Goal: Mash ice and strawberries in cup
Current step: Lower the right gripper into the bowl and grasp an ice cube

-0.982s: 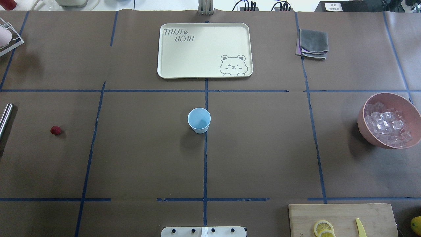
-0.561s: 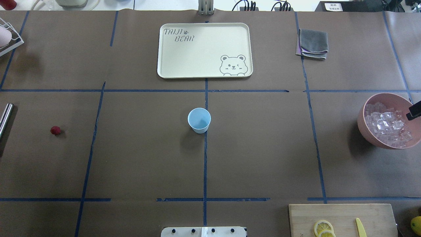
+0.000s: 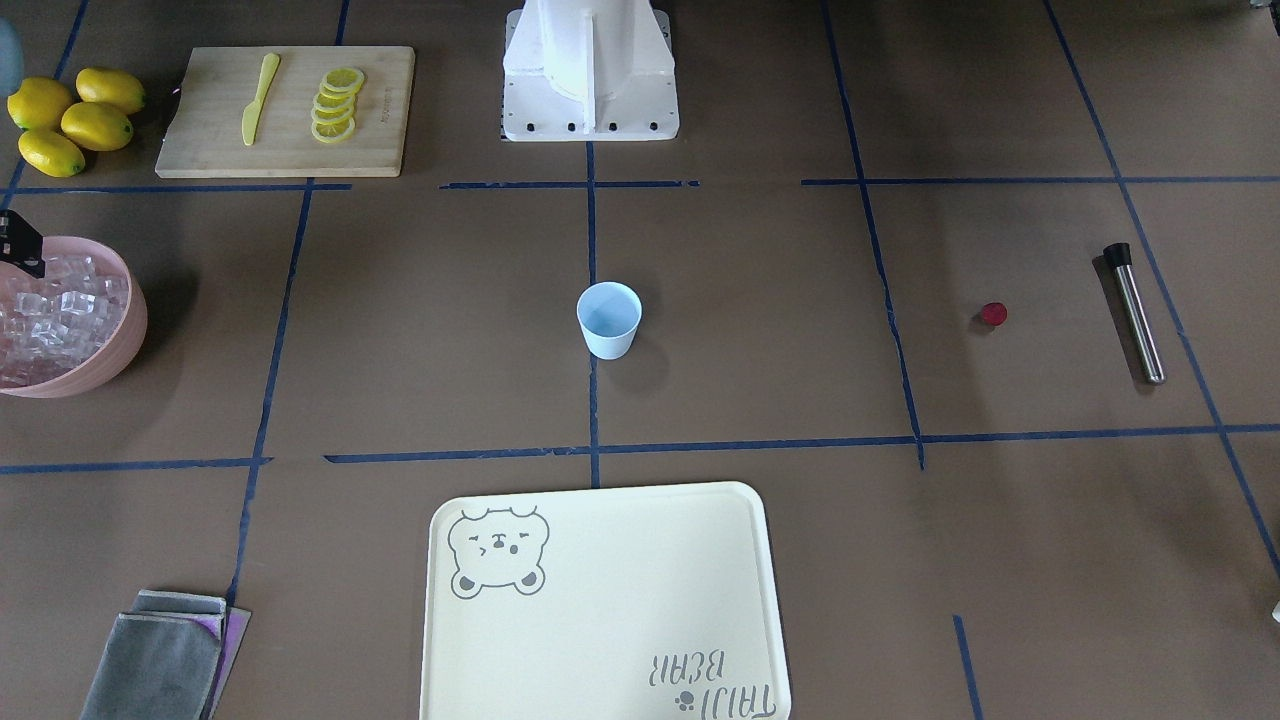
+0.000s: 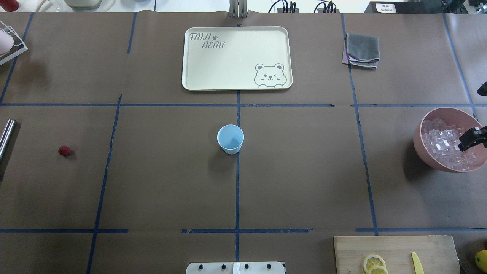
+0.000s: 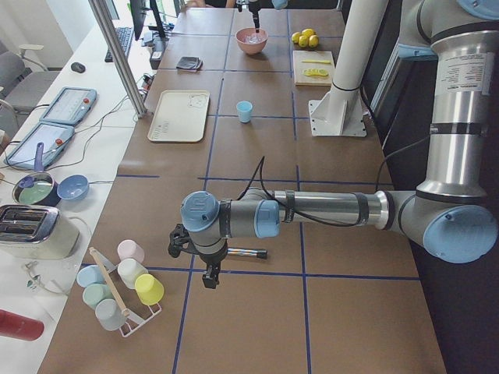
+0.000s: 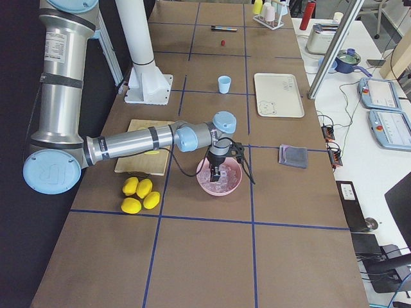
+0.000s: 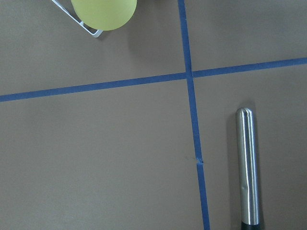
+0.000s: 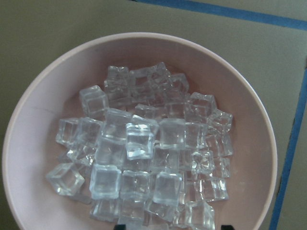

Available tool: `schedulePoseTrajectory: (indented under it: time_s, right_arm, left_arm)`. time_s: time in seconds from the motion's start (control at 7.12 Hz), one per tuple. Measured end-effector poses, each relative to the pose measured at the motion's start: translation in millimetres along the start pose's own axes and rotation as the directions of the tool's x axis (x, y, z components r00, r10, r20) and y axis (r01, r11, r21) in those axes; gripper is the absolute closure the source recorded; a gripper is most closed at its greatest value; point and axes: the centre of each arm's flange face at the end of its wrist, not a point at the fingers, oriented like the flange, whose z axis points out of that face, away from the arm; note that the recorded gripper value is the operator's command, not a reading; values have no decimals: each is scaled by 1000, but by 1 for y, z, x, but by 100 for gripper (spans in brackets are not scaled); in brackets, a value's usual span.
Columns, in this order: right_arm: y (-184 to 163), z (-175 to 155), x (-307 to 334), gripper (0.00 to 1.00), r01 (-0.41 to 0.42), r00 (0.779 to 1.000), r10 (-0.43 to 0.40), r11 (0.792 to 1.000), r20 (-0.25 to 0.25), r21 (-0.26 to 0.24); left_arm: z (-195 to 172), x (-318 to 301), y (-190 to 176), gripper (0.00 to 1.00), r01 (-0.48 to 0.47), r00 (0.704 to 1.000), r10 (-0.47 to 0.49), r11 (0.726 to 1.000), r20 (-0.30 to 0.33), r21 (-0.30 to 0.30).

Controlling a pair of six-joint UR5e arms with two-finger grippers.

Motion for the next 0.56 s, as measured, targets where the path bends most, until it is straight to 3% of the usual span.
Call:
schedulePoseTrajectory:
  time_s: [0.56]
  right_arm:
    - [-4,15,2,36,8,999,-9,1000,-44,-15]
  left_arm:
    - [-2,2,-3,0,-2,1000,2,1000,1,5]
